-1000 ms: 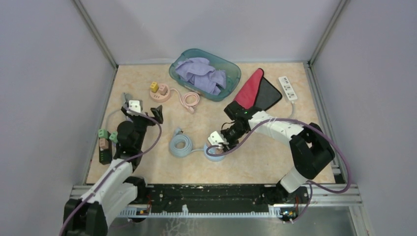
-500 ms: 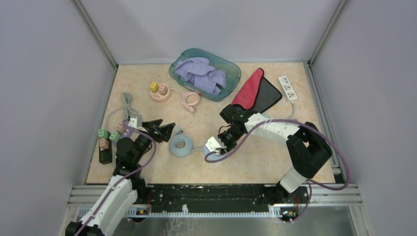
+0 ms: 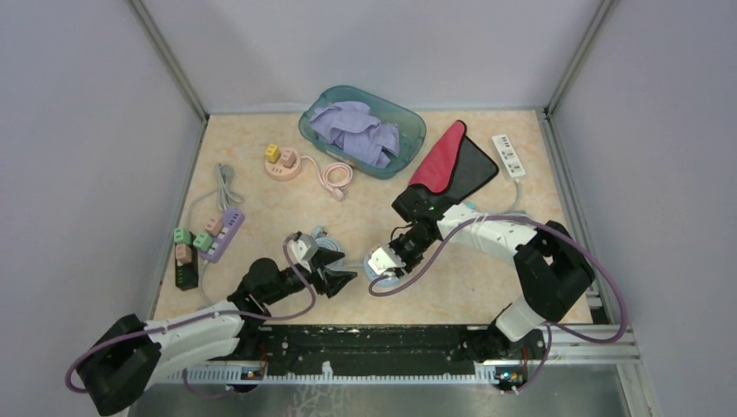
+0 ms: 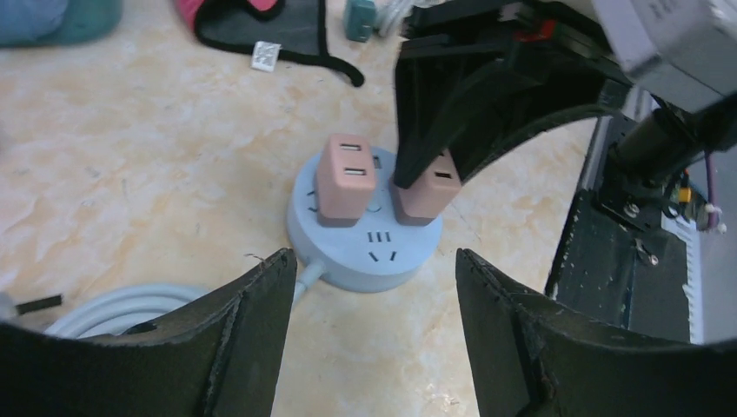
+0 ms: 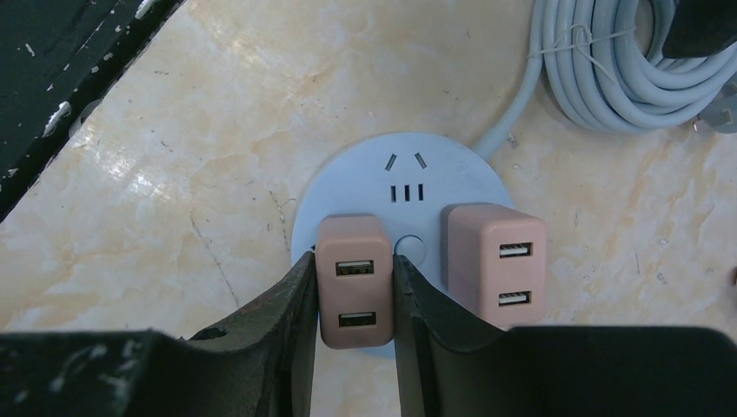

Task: Pull the plug off the socket
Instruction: Remove the plug from the socket.

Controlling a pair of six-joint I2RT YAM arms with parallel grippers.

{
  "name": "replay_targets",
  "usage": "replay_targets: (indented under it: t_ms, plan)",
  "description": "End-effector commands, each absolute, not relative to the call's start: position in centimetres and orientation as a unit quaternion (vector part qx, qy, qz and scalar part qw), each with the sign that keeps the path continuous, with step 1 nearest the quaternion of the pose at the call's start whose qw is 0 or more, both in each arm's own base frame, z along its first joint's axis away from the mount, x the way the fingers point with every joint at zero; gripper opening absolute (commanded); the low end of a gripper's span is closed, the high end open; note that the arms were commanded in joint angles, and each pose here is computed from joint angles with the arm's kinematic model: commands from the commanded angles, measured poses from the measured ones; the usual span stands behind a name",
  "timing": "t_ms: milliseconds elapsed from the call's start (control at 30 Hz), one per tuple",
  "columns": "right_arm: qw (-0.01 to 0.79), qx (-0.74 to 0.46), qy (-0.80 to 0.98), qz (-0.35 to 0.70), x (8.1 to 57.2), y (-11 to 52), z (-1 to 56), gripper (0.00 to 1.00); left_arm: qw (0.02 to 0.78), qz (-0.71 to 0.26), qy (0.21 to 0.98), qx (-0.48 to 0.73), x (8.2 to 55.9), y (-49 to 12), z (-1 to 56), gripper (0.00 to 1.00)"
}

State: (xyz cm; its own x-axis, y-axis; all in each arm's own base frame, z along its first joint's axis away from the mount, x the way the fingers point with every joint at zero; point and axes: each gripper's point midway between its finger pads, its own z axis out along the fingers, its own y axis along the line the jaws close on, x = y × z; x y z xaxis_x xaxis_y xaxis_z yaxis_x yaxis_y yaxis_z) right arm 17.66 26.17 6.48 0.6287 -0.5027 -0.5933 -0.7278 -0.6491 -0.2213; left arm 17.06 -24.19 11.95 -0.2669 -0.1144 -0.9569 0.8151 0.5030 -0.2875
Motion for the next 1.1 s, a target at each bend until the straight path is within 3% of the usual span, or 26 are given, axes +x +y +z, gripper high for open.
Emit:
replay_targets:
  t_ms: [0, 133, 233, 633, 867, 1067]
  plan:
    - [0.203, -0.878, 0.353, 0.252, 16.5, 24.7, 6.2, 0.04, 0.606, -0.392, 0.615, 0.317, 16.5, -25.2, 13.0, 0.72]
    - [0.202, -0.878, 0.353, 0.253, 16.5, 24.6, 6.3, 0.02, 0.597, -0.367, 0.606, 0.376, 16.1, -26.7, 11.5, 0.7]
    - [0.2, -0.878, 0.352, 0.254, 16.4, 24.5, 6.3, 0.02, 0.583, -0.348, 0.617, 0.398, 16.7, -27.7, 9.9, 0.63]
    - [0.203, -0.877, 0.352, 0.257, 16.4, 24.6, 6.3, 0.02, 0.619, -0.327, 0.596, 0.392, 18.9, -31.7, 10.0, 0.56]
    - [0.203, -0.876, 0.352, 0.26, 16.4, 24.6, 6.2, 0.02, 0.624, -0.306, 0.609, 0.383, 20.3, -32.4, 8.8, 0.45]
    - [0.204, -0.876, 0.352, 0.26, 16.4, 24.7, 6.2, 0.02, 0.636, -0.313, 0.599, 0.371, 20.5, -32.7, 9.1, 0.45]
